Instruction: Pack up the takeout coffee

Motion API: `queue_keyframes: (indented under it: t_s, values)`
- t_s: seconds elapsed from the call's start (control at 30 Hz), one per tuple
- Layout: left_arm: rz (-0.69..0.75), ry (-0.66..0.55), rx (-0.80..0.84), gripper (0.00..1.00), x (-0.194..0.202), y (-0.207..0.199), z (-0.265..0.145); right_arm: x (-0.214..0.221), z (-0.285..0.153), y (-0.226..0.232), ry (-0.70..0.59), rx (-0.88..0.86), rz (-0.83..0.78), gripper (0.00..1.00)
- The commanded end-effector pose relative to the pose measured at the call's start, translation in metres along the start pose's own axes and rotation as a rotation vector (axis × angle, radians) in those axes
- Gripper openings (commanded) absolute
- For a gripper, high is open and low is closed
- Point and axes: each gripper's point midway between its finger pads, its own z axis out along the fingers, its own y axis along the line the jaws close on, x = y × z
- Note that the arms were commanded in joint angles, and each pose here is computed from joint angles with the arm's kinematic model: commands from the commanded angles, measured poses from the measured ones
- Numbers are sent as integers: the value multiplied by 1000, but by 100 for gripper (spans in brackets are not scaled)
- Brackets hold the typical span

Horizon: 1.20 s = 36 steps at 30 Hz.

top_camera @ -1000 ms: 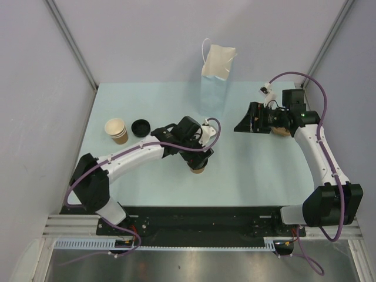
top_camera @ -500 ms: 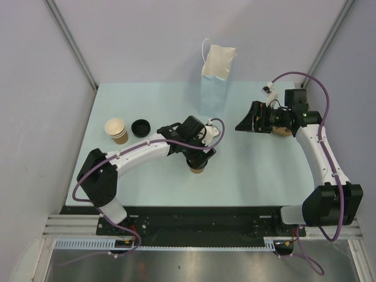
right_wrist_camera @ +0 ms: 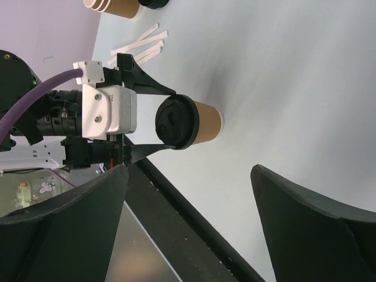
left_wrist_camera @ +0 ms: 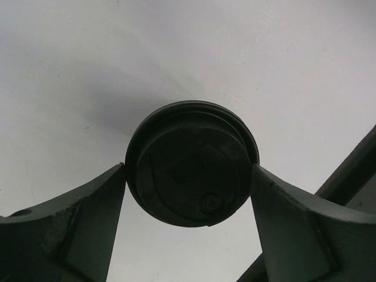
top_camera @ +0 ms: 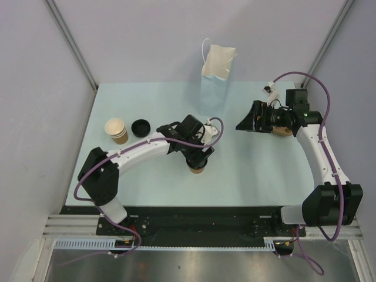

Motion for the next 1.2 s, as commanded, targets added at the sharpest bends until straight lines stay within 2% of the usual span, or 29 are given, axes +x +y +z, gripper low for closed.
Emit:
queue_keyframes:
  t_s: [0.0, 0.13, 0.3, 0.43, 0.57, 0.7, 0.83, 1.0, 1.17]
  values:
    - [-25, -30, 24, 81, -12, 3, -11, -5, -1, 2, -16, -23, -9, 91]
    - [-55, -44, 23, 66, -15, 14, -18, -5, 0, 1, -16, -23, -6, 91]
    - [-50, -83, -19, 61, -29, 36, -38, -7, 0, 0, -21, -23, 1, 91]
    - [-70, -102, -104, 60, -37, 79, -51, -7, 2, -1, -18, -21, 2, 91]
    - [-145, -90, -197, 59, -33, 145, -48, -7, 2, 0, -17, -32, -6, 91]
    - [-195, -127, -193, 58, -44, 185, -50, -6, 2, -1, -15, -27, -7, 91]
    - [-165, -132, -225, 58, -47, 204, -46, -5, 2, -3, -11, -19, -6, 91]
    - [-196, -129, -253, 58, -39, 228, -36, -5, 3, -3, -10, -25, 2, 91]
    - [-223, -108, -239, 61, -30, 234, -24, -4, 4, -5, -5, -22, 2, 91]
